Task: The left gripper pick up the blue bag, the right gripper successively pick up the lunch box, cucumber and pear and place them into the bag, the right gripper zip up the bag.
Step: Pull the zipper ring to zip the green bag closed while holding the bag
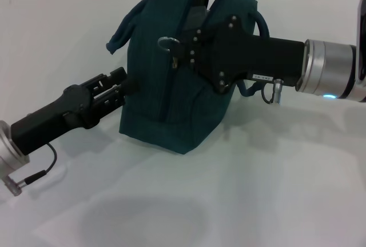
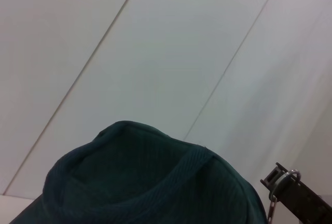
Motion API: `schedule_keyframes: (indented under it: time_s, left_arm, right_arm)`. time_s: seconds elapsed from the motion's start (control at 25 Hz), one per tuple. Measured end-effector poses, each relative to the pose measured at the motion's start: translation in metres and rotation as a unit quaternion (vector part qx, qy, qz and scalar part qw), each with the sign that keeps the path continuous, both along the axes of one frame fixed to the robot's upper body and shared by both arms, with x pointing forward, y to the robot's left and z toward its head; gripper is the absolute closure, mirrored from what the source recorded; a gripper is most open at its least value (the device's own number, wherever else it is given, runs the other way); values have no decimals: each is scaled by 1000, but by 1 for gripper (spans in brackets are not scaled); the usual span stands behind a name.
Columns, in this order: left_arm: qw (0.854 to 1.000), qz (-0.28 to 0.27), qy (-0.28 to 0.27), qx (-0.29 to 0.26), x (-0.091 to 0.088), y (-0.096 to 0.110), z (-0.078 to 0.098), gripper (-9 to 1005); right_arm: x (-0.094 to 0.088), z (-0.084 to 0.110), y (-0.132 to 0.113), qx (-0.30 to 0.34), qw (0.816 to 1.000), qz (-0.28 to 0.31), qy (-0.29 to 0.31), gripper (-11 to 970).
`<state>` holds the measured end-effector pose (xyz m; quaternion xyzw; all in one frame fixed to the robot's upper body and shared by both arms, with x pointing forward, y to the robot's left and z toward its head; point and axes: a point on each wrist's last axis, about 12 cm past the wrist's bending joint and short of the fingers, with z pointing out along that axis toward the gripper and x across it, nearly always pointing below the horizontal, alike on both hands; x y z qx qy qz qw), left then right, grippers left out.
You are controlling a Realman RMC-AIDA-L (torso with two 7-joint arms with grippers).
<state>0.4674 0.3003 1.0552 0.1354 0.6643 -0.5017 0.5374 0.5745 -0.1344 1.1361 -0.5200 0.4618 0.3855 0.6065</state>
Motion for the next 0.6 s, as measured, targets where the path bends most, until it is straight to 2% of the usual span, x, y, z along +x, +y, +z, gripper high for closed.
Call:
schedule_keyframes:
  time_s: [0.2, 0.44, 0.6]
  left_arm:
    - [1000, -10, 0, 5, 2, -4, 0, 465]
    - [1000, -12, 1, 6, 5, -7, 0, 597]
    - [1000, -14, 0, 6, 5, -8, 0, 600]
  right_arm:
    - [0, 0, 0, 0, 1000, 0, -1, 949]
    - [0, 0, 0, 0, 1000, 0, 0, 949]
    - [0, 0, 0, 0, 1000, -1, 0, 949]
